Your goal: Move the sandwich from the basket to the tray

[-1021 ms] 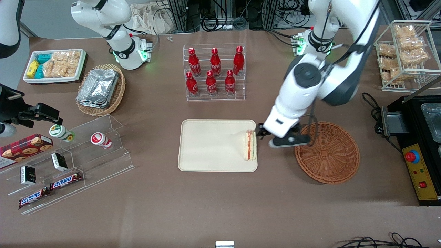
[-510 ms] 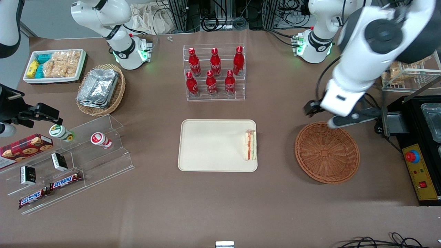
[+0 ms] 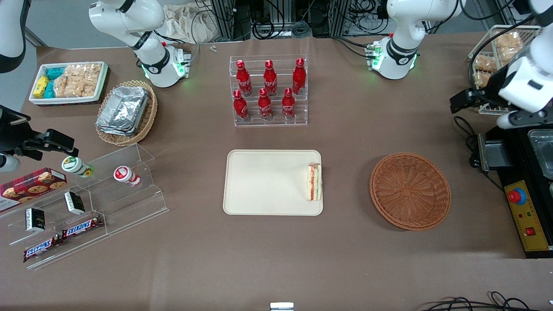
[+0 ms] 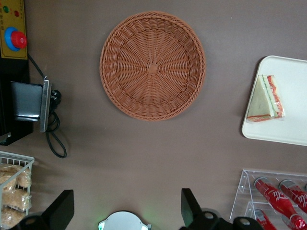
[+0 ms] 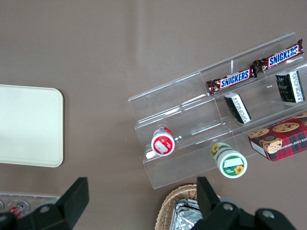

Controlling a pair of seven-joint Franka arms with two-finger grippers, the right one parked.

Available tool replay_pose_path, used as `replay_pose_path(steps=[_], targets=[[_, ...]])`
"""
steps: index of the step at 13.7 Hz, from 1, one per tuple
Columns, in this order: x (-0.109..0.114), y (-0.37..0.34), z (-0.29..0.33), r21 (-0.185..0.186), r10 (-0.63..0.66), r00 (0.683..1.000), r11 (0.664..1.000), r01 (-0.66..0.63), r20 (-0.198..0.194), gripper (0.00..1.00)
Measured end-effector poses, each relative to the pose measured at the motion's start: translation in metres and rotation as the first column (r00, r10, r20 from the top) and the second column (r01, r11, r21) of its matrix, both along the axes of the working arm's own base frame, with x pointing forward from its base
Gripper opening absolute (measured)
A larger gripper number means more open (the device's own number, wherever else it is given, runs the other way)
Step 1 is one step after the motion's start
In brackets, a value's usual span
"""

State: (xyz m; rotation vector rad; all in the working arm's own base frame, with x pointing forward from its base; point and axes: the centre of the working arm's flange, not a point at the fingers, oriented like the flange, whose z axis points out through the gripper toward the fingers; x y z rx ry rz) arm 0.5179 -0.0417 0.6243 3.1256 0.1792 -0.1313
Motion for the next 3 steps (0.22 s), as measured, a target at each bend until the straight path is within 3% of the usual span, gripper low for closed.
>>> replay_pose_path(steps=[3], targets=[[0.0,-0.0109,-0.0035,0.0,-0.021,1.0,1.0,0.021,-0.007,1.0]])
